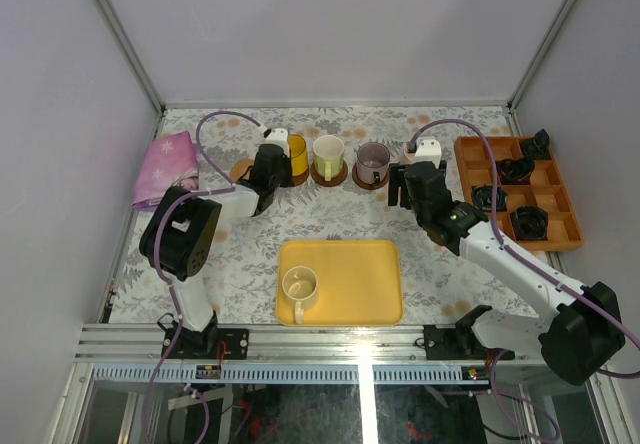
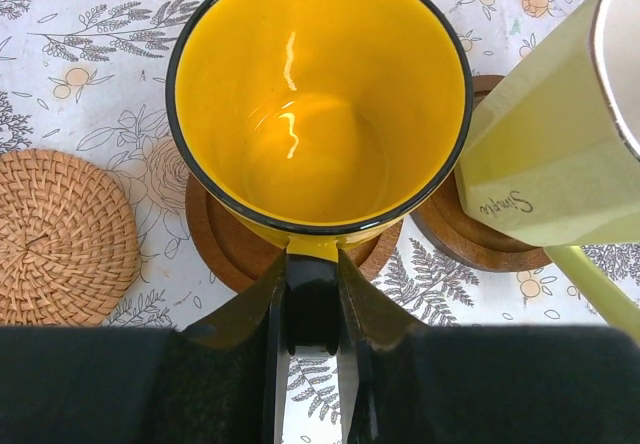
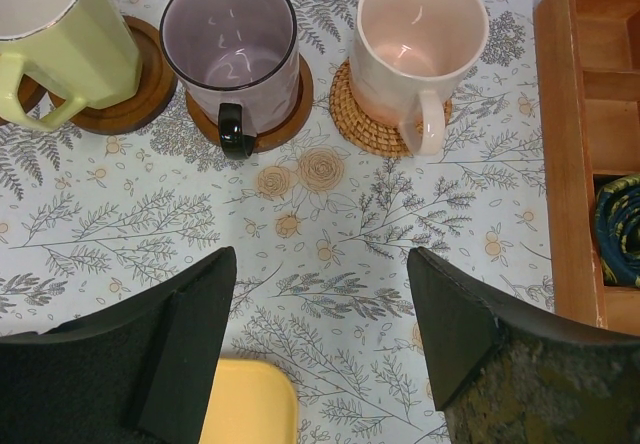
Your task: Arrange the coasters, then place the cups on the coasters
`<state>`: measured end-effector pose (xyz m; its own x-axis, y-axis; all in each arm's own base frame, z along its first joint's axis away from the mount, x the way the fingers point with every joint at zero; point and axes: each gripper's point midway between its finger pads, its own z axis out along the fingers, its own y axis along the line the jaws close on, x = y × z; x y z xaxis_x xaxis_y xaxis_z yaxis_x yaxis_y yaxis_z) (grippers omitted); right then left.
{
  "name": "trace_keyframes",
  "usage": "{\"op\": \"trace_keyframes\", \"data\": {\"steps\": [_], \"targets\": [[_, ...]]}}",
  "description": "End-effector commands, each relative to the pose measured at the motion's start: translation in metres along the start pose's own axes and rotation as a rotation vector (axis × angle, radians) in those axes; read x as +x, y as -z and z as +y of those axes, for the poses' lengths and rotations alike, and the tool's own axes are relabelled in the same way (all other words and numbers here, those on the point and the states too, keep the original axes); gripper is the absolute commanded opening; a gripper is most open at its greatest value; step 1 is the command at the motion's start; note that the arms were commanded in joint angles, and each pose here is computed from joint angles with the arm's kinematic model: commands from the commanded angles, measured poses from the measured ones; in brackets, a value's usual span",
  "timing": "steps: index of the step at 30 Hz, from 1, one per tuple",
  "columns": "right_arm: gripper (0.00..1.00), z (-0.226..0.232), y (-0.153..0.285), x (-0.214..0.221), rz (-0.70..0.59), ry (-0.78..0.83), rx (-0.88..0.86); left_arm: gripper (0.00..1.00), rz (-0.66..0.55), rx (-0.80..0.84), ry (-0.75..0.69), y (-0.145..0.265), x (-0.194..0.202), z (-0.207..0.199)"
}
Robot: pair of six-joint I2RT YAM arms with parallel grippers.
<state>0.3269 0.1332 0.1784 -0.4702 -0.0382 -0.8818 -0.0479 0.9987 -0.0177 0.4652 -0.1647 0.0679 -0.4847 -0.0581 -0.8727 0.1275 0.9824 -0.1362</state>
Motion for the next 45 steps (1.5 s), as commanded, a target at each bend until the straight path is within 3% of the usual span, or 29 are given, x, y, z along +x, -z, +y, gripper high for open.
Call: {"op": "trace_keyframes", "data": {"steps": [1, 21, 26, 45], "targets": [[0.77, -0.006, 0.000, -0.012, -0.042, -0.018, 0.033, 0.18, -0.188, 0.028, 0.037, -0.004, -0.057, -0.008], [0.77, 0.004, -0.007, -0.007, -0.021, -0.024, -0.002, 0.19, -0.149, -0.027, 0.023, 0.020, -0.033, 0.009], [0.77, 0.005, -0.008, -0.008, -0.023, -0.028, -0.003, 0.32, -0.127, -0.003, 0.014, 0.015, -0.027, 0.004], [0.77, 0.006, -0.011, -0.007, -0.016, -0.027, -0.001, 0.34, -0.084, 0.001, -0.009, 0.023, -0.014, -0.004]]}}
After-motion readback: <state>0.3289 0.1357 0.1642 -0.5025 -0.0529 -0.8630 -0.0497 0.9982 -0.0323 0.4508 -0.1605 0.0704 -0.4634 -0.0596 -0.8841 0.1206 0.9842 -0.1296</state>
